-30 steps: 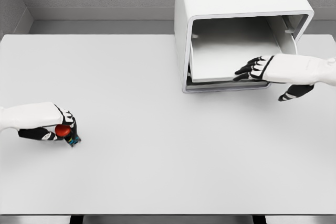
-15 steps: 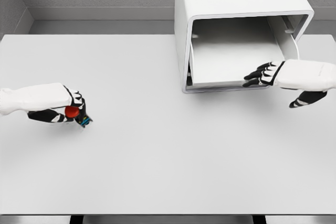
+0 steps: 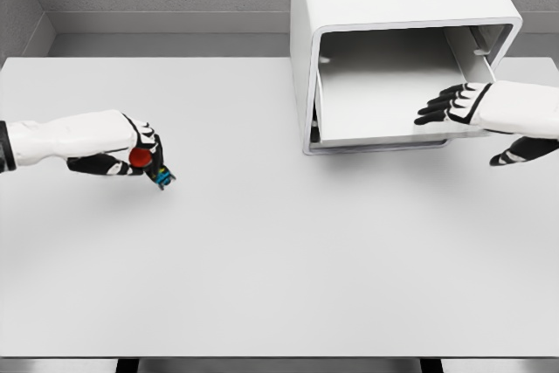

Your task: Slide open multi-storey tabletop storage cabinets and put open load switch and slide close multi-storey tabletop storage cabinets

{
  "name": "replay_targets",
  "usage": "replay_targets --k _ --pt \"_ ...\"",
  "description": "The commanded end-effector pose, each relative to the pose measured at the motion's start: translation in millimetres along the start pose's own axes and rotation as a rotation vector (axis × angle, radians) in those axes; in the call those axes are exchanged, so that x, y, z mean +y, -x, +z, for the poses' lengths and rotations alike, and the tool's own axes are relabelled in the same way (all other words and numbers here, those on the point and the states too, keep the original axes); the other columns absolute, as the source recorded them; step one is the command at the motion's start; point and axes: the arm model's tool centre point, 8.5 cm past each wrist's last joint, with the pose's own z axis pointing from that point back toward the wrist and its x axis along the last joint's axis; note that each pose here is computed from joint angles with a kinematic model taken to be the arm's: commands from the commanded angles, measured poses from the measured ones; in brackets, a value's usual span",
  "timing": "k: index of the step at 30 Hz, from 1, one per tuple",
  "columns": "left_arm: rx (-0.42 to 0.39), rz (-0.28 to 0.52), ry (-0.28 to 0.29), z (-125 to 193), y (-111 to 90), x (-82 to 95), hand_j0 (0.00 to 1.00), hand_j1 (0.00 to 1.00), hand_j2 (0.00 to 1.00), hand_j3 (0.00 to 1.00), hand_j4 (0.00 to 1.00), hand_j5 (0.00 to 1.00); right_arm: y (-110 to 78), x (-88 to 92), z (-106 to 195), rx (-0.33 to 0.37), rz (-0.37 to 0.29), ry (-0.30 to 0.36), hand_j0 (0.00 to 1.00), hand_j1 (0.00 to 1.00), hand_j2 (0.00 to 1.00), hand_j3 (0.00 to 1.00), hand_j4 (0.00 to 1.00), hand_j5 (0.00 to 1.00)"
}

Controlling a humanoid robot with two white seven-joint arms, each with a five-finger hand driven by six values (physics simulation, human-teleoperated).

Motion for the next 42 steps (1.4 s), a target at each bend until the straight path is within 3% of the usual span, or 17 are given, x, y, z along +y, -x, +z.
replay_targets --k 1,6,9,11,15,19,29,40,42 --pt "-0.003 0.019 -0.01 -5.2 2.4 -2.4 0.4 0.4 0.4 0.4 0.4 0.4 -1.6 -6.5 0.0 -0.012 -0.015 0.033 1.0 1.0 1.0 1.0 1.0 1.0" --pt "0.006 0.009 -0.026 -14.4 8.1 3.1 0.4 0.4 0.4 0.4 0.4 0.4 -2.4 4.0 -9.0 -0.03 -0.021 -0.056 1.0 1.0 1.0 1.0 1.0 1.0" --pt "0.002 0.005 -0.036 -22.7 9.4 5.9 0.4 0.4 0.4 0.4 0.4 0.4 -5.5 9.2 -26.8 -0.064 -0.023 -0.06 1.0 1.0 1.0 1.0 1.0 1.0" --pt "-0.016 -0.004 -0.003 -32.8 7.3 5.4 0.4 0.4 0.4 0.4 0.4 0.4 0.1 11.1 -25.8 -0.049 -0.034 -0.058 1.0 1.0 1.0 1.0 1.0 1.0" --pt "-0.026 0.001 -0.007 -48.6 10.3 9.9 0.4 0.4 0.4 0.4 0.4 0.4 9.5 22.6 -33.2 -0.033 -0.058 -0.077 1.0 1.0 1.0 1.0 1.0 1.0" --pt "-0.035 -0.006 -0.004 -61.9 12.6 18.8 0.4 0.4 0.4 0.4 0.4 0.4 6.7 25.7 -35.8 -0.04 -0.051 -0.085 1.0 1.0 1.0 1.0 1.0 1.0" --pt "-0.042 -0.041 0.013 -72.6 12.4 36.8 0.4 0.4 0.4 0.4 0.4 0.4 -6.5 15.3 -20.5 -0.045 -0.003 -0.092 1.0 1.0 1.0 1.0 1.0 1.0" --pt "-0.094 -0.108 -0.048 -71.9 -7.3 77.8 0.42 0.42 0.42 0.42 0.42 0.42 -1.9 23.5 2.0 0.003 -0.017 -0.131 1.0 1.0 1.0 1.0 1.0 1.0" --pt "-0.102 -0.115 -0.054 -71.4 -10.0 82.3 0.42 0.42 0.42 0.42 0.42 0.42 2.1 15.4 16.4 0.041 -0.006 -0.084 1.0 1.0 1.0 1.0 1.0 1.0"
